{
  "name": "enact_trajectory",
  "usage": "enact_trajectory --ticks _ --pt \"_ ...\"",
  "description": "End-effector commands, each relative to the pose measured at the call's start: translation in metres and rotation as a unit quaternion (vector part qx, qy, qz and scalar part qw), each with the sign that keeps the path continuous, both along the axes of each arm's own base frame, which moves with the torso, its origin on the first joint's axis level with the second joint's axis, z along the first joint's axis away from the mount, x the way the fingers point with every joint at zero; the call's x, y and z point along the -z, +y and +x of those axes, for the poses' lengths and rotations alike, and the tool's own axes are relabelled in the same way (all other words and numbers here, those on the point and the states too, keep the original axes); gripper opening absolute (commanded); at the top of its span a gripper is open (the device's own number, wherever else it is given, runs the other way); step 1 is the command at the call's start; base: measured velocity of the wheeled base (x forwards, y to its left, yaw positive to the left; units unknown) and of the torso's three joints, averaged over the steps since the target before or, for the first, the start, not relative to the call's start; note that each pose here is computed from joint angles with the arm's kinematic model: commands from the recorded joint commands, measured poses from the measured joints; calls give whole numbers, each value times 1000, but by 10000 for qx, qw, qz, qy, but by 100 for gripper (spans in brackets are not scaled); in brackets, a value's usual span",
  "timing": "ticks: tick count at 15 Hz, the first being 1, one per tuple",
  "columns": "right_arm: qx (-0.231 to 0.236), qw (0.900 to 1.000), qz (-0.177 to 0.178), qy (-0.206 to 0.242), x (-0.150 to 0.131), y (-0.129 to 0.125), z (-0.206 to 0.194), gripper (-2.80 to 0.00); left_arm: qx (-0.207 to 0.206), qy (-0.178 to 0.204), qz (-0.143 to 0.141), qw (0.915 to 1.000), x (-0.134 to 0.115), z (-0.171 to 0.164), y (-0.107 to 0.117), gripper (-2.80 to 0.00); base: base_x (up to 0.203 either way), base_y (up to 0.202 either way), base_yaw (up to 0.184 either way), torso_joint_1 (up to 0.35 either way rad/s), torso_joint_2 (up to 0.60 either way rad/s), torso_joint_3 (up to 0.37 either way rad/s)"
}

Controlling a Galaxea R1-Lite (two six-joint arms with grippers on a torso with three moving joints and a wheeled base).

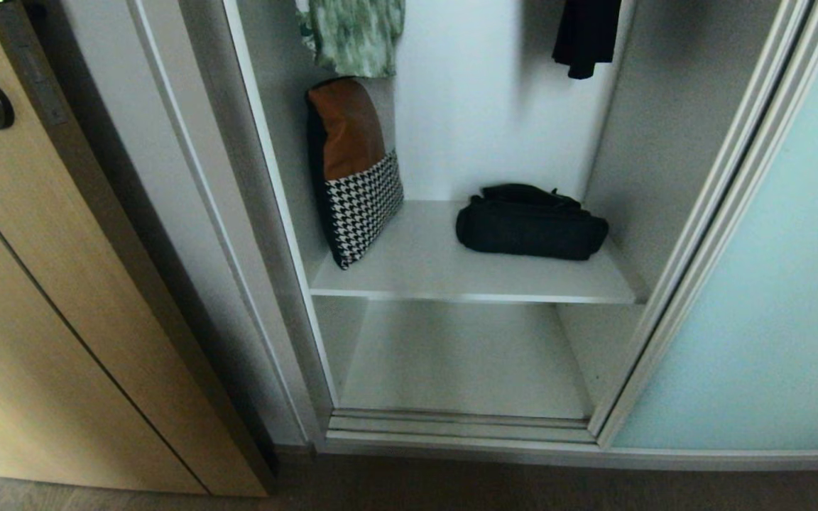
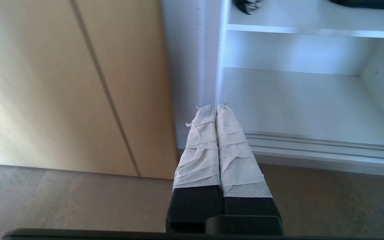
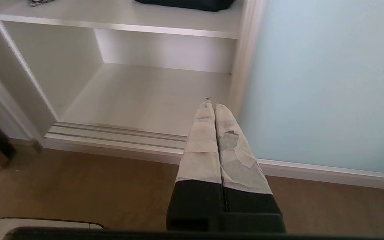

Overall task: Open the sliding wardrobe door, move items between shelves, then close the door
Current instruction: Close the door

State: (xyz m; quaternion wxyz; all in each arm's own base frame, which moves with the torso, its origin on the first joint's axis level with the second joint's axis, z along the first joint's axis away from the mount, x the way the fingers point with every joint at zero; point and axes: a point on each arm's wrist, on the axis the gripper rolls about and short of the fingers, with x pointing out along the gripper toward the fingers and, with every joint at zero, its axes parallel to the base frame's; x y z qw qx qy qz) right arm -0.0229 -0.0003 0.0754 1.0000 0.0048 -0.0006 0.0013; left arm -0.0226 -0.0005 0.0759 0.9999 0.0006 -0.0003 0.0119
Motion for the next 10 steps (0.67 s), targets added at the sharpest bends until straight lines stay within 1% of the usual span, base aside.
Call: enact_trajectory --ticks 1,3,5,6,8,10 --pt "-3 10000 -9 -25 0 0 0 -280 3 3 1 10000 0 0 0 -280 0 -198 2 3 2 -2" --pt "4 10000 -25 -25 0 0 0 -280 3 3 1 10000 0 0 0 -280 0 -197 2 2 -2 2" --pt "-10 10000 -41 -15 -1 0 0 -280 -3 3 9 10000 0 0 0 -280 0 -149 2 0 5 0" --pt "-10 10000 -48 12 -1 0 0 -280 4 3 1 10000 0 0 0 -280 0 -64 4 2 5 0" --pt "-6 9998 -60 196 -4 0 -2 -280 4 3 1 10000 0 0 0 -280 0 0 0 0 0 0" --pt "-57 9998 53 180 -31 0 -9 -280 4 3 2 10000 0 0 0 -280 0 0 0 0 0 0"
